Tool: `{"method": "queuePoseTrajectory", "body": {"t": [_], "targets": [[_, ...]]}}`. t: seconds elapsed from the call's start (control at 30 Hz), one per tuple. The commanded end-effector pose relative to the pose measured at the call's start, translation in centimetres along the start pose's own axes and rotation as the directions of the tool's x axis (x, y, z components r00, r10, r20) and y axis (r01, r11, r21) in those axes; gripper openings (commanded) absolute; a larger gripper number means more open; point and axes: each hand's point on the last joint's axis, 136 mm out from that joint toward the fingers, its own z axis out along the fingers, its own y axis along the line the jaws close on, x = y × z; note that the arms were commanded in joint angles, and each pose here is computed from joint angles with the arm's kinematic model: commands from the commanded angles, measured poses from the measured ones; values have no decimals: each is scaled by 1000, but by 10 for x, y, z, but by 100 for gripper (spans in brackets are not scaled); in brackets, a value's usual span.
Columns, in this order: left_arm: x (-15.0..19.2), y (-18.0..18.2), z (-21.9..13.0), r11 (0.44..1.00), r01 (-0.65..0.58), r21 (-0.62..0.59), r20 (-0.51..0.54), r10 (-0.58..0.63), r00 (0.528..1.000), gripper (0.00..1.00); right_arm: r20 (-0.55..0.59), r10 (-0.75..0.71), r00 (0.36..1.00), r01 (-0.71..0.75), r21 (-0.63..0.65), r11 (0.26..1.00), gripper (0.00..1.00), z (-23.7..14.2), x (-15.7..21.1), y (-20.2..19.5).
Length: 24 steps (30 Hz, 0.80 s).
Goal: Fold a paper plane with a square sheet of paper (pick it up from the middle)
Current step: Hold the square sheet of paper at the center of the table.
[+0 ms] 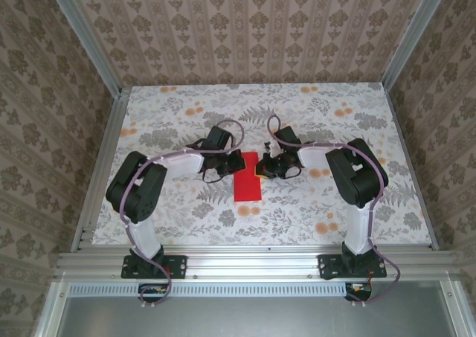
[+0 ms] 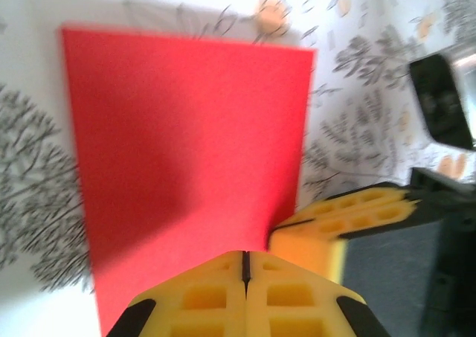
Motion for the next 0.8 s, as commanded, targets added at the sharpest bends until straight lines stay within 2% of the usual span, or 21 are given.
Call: {"method": "queuePoseTrajectory", "body": {"t": [0.0,0.2,0.77], "targets": [[-18,-17,8,997,-14,71,1,14,1000,5,-126,-37,991,39,15,999,5,8,22,-17],[-33,-20,23,995,-2,96,-6,2,1000,5,-169,-128,977,124,-33,992,4,4,29,-8],[-30,-8,56,994,21,107,-72,-14,997,3,-159,-117,980,112,-43,993,3,8,25,-8]]}}
